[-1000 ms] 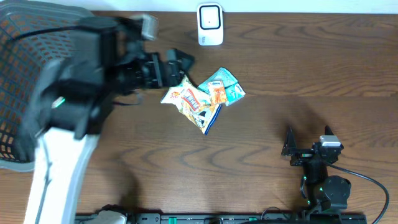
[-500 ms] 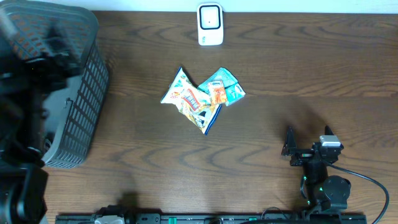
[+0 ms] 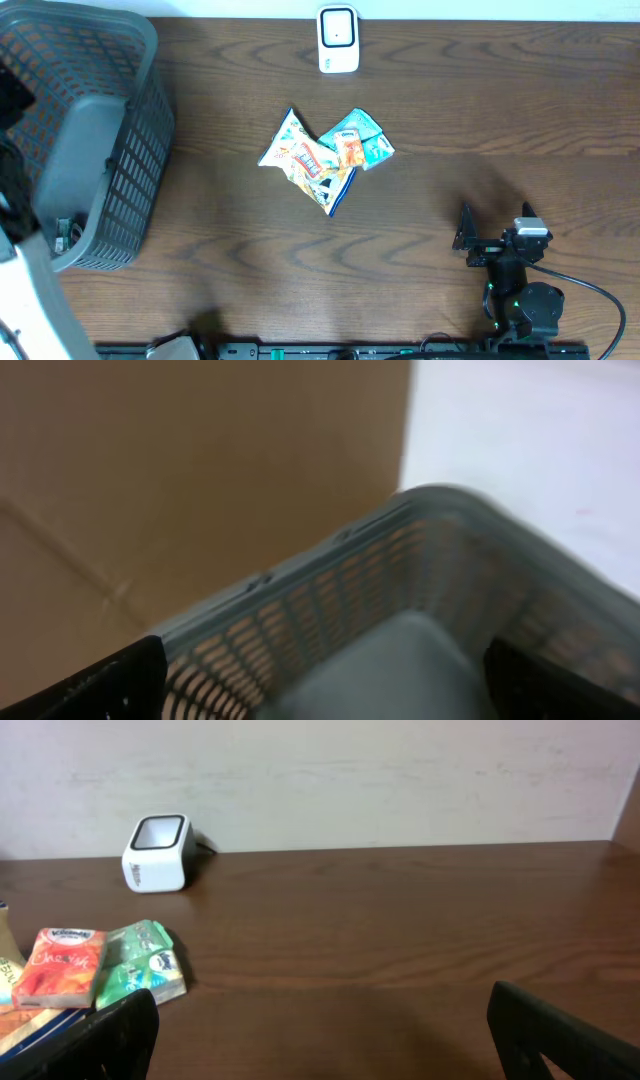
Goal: Scan the item barcode
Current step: 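Move the left gripper back into the grey basket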
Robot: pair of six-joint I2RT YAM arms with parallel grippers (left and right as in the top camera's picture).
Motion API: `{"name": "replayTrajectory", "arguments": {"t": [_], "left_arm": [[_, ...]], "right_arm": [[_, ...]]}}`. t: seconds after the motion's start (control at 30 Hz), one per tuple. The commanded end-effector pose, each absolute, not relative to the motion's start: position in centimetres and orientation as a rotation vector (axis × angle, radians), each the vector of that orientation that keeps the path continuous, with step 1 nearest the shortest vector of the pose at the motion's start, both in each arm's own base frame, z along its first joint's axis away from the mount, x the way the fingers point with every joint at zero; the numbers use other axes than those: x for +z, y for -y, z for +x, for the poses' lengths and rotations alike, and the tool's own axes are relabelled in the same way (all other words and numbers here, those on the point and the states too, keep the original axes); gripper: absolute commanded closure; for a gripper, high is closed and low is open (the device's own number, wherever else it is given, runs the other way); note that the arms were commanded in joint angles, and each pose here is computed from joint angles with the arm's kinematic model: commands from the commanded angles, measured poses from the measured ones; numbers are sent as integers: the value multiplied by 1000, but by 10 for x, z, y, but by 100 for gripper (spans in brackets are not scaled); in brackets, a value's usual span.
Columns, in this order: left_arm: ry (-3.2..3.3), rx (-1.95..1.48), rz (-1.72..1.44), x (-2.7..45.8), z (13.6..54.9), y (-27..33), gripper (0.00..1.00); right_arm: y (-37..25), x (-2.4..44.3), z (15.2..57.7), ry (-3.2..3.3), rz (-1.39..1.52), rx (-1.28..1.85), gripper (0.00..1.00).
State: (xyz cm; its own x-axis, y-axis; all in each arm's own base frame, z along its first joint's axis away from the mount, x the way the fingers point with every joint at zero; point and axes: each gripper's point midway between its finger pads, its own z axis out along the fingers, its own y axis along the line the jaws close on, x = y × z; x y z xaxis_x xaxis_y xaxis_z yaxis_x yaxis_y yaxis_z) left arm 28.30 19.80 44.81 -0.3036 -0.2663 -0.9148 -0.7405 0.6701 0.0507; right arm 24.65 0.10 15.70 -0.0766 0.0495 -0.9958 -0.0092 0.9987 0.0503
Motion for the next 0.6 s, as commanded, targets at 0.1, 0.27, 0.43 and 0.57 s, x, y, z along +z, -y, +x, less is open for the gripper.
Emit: {"name": "replayTrajectory", "arguments": {"t": [0.1,0.27,0.43,0.57], "left_arm": [[-2072,586,-1026,366,279,-237,1],[-2279,558,-1105,289,278,-254,1],[-2450,536,-1156,217,272,-266,1],[-2538,562,-1222,181,259,-275,1]], "right_arm": [[0,156,246,-1651,37,47,1],[0,156,246,-1651,37,47,1],[0,156,246,-1651,37,47,1],[0,156,246,-1651,37,47,1]]}}
